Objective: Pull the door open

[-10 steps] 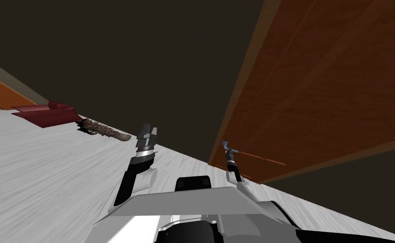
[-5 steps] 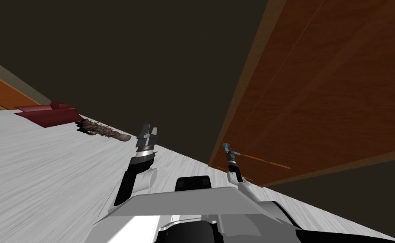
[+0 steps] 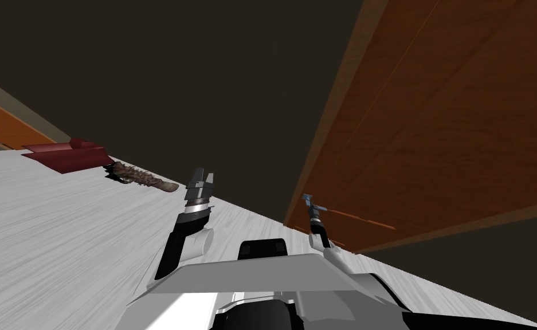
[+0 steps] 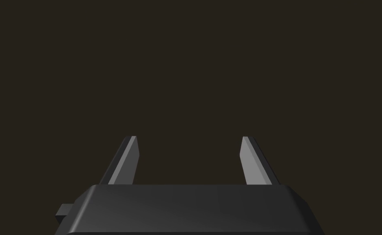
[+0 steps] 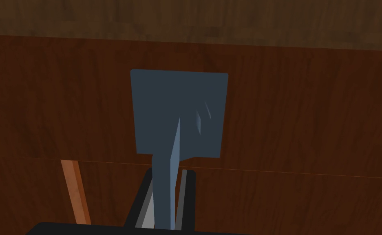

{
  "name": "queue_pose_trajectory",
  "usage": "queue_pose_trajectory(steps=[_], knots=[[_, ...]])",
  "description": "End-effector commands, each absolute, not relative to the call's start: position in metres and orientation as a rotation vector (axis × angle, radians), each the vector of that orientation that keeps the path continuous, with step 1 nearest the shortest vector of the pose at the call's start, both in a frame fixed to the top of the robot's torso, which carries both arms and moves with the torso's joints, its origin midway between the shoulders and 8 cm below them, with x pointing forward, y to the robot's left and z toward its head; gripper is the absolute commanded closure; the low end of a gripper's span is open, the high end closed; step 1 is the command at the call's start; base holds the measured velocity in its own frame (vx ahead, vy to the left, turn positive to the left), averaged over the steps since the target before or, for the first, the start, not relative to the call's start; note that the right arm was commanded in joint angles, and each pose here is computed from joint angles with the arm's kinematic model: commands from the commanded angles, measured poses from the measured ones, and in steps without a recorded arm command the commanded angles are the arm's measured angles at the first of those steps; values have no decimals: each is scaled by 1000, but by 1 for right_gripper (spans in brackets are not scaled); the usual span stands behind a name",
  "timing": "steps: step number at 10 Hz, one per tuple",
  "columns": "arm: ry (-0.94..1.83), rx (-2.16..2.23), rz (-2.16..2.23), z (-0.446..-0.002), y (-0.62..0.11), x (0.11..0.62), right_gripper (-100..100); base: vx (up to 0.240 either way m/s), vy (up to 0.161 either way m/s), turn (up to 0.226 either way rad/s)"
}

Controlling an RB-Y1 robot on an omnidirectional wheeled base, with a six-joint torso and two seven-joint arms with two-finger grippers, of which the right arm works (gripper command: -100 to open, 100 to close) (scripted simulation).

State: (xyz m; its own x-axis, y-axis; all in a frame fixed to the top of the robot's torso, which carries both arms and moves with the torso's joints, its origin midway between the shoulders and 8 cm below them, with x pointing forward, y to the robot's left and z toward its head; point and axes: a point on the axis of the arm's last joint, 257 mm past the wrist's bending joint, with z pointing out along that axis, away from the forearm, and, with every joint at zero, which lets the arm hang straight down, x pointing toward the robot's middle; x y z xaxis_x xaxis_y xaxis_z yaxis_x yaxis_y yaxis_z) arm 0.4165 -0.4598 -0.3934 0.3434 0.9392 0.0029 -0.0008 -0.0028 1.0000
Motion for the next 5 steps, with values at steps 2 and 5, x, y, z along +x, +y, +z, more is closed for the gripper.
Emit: queue_pose_trajectory(steps=[2,5], knots=[[962,1347,966,-393,-457,416,100,-136,-20,96],[989,1332,992,-392,-453,414,100,-205,-20,88]])
